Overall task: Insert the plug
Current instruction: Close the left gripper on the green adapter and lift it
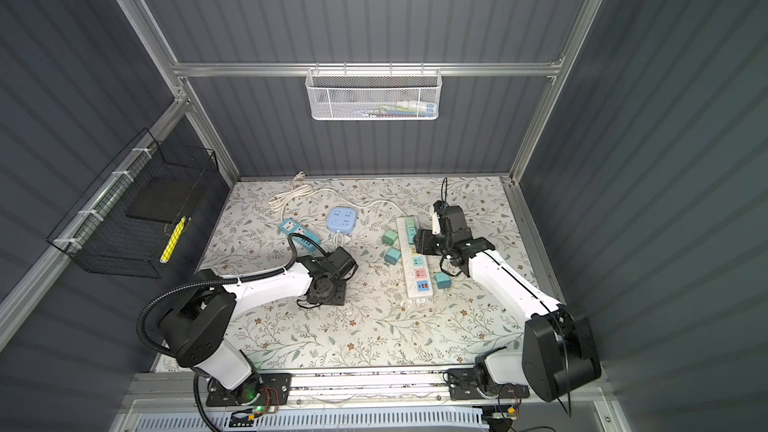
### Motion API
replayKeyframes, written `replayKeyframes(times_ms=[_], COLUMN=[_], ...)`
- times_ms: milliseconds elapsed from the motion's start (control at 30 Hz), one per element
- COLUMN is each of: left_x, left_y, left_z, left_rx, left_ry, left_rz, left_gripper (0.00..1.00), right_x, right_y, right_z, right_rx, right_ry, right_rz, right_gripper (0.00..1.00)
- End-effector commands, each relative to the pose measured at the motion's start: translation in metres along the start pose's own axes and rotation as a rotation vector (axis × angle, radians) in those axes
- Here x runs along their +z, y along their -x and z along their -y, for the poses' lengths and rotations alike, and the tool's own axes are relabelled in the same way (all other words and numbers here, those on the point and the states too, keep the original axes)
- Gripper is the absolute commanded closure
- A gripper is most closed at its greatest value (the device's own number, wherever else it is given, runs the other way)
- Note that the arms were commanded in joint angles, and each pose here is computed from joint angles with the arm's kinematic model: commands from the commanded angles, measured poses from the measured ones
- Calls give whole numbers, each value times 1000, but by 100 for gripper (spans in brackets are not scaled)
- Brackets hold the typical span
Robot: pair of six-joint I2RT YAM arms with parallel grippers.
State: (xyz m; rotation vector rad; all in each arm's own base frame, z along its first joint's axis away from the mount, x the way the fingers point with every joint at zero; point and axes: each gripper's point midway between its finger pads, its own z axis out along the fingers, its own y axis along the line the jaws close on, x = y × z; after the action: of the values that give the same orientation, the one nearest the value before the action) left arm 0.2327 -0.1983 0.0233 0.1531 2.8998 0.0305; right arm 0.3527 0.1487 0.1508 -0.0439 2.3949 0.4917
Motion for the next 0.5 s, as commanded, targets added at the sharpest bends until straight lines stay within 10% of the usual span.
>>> replayKeyframes(times_ms=[0,467], left_x=[4,7], left_y=[2,0], left_z=[-9,-15], left_rx=[-9,30], left_ry=[48,44], left_rz=[8,27], left_gripper=[45,51], right_x=[2,0], right_y=[-5,-5], right_z=[-1,-3], right_rx=[-5,-12], right_ry=[10,16], right_rz=[-18,-27], right_gripper=[39,39])
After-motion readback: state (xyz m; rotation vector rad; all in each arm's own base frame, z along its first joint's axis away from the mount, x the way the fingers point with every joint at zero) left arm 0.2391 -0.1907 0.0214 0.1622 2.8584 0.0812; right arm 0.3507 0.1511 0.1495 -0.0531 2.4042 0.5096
